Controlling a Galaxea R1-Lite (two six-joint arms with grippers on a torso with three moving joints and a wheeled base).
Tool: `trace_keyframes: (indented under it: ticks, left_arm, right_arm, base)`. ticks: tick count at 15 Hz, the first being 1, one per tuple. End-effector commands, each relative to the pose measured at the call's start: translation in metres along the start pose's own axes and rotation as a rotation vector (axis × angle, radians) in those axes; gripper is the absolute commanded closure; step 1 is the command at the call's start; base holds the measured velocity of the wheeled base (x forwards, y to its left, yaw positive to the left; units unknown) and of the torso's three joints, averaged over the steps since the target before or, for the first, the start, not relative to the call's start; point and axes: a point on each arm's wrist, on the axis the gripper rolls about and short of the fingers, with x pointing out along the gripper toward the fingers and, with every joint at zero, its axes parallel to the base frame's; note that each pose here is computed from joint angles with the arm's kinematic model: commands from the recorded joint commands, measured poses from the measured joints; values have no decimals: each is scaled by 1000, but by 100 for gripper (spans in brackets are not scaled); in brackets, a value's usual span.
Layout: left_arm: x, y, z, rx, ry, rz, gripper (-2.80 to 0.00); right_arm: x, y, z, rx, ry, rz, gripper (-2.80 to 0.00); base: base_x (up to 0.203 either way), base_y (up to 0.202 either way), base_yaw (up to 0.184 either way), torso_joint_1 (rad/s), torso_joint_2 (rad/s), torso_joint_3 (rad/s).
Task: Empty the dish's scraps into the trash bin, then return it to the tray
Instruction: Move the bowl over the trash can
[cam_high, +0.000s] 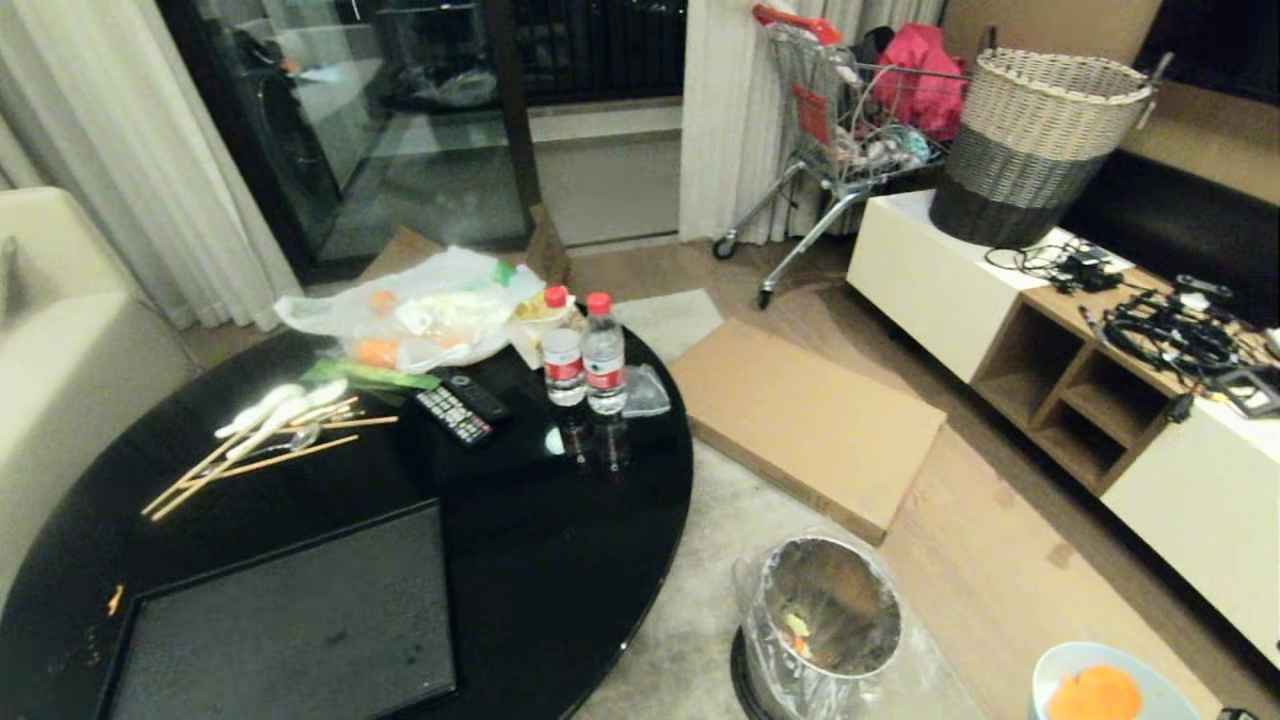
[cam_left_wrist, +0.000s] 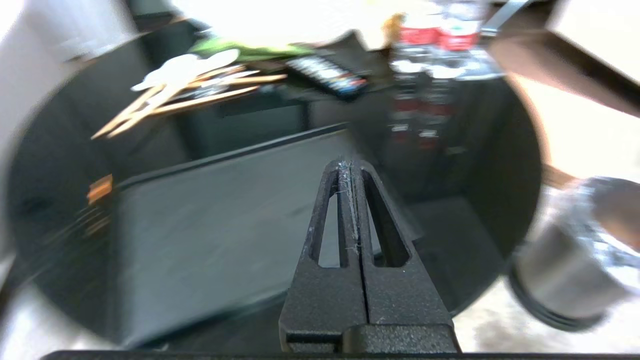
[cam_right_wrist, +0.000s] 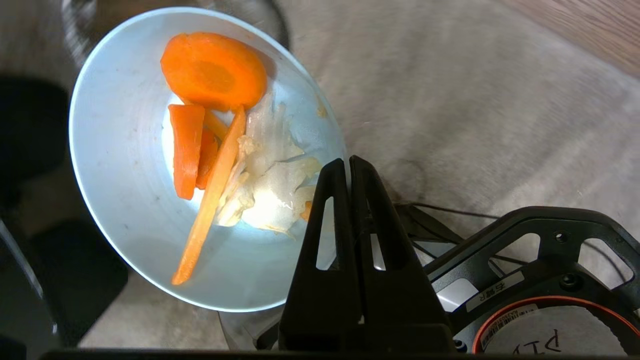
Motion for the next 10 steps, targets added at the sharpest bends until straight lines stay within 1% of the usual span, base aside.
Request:
trace_keyframes:
  ticks: [1,10]
  left_arm:
    - [0,0,0,0,-1,0,0]
    - [0,0,0,0,-1,0,0]
  right_arm:
    - [0,0,0,6,-3,1,0]
    - [-1,-1,0,6,-5,1,0]
  base:
    - [-1,12,-166,4,5,0]
    - [1,10,-165,3,1,1]
